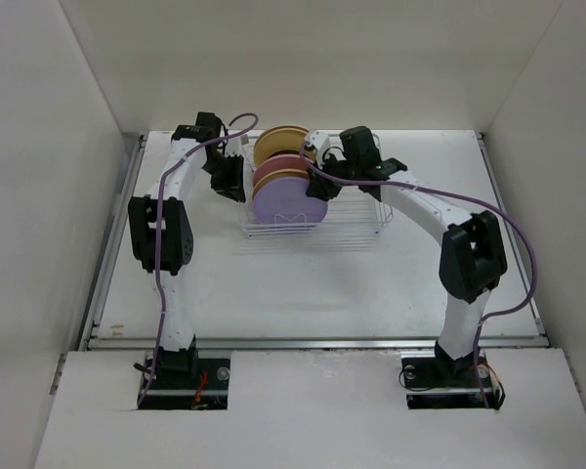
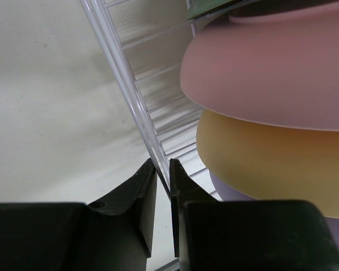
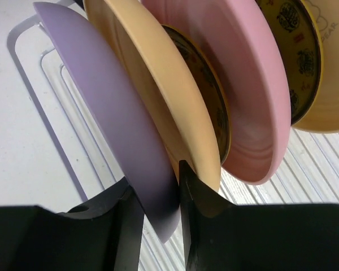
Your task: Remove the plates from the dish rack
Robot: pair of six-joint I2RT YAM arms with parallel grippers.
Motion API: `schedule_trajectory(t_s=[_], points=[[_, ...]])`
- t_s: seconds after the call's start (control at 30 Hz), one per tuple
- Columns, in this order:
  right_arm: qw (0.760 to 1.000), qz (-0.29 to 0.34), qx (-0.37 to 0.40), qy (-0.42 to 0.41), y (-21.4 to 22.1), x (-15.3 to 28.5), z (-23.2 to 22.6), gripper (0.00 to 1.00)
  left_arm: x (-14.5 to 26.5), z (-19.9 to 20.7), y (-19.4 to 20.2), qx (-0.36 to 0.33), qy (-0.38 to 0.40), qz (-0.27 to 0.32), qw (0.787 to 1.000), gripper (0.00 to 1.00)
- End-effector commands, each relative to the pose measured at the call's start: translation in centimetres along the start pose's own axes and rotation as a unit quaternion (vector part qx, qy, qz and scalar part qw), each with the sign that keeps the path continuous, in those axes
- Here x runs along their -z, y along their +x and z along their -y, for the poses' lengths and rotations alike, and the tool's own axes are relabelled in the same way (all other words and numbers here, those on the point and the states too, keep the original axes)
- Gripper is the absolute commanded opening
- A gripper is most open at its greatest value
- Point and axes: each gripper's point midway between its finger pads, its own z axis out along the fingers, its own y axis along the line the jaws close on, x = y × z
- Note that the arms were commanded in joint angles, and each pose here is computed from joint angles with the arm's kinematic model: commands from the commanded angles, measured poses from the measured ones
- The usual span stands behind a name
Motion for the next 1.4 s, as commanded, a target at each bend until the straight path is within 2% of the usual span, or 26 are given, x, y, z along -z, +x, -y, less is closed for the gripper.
schedule_trajectory(t_s=[0.0,0.17,0.47,0.57,0.67,0.73,0.8,0.87,0.93,1.0,1.17,1.33,1.37], points=[[0.999,0.049,0.0,0.009,-4.6,2.2,-0.2,0.16,0.1,0.9,-0.2,-0.026,0.013,-0.002,1.0,0.0],[0.997,0.072,0.014,0.034,-6.6,4.9,-0.4,0.0,0.1,1.4,-0.2,-0.015,0.023,-0.002,1.0,0.0],[0.986,0.115,0.041,0.113,-10.3,10.0,0.4,0.0,0.2,1.3,-0.5,-0.003,0.018,0.006,1.0,0.0],[0.986,0.126,0.049,0.094,-11.6,11.2,-1.2,0.0,0.2,0.9,-0.5,-0.003,0.006,0.006,1.0,0.0],[0.989,0.137,0.051,0.036,-11.9,12.4,-4.0,0.0,0.6,1.1,-1.1,-0.013,0.006,0.016,1.0,0.02],[0.99,0.133,0.041,-0.034,-10.4,12.2,-6.9,0.0,1.2,1.1,-1.5,-0.021,0.001,0.025,0.999,0.04],[0.99,0.129,0.017,-0.058,-9.4,12.6,-8.3,0.0,1.8,1.1,-2.1,-0.032,-0.005,0.04,0.999,0.04],[0.993,0.092,-0.023,-0.073,-6.3,11.8,-9.1,0.0,2.5,1.2,-2.5,-0.036,-0.01,0.05,0.998,0.07],[0.993,0.058,-0.049,-0.086,-3.8,11.1,-9.9,0.0,3.4,1.6,-3.3,-0.053,-0.011,0.066,0.996,0.15],[0.993,-0.002,-0.082,-0.089,0.5,8.9,-10.8,0.0,4.6,2.0,-3.7,-0.066,-0.012,0.083,0.994,0.21],[0.98,-0.061,-0.136,-0.135,4.7,4.1,-14.2,0.0,6.6,2.8,-4.5,-0.091,-0.015,0.12,0.988,0.34],[0.979,-0.116,-0.149,-0.082,7.8,-0.3,-13.5,0.0,9.0,3.5,-4.8,-0.125,-0.025,0.16,0.979,0.37],[0.979,-0.123,-0.146,-0.074,8.2,-0.7,-13.5,0.03,9.4,3.6,-4.6,-0.14,-0.027,0.162,0.976,0.37]])
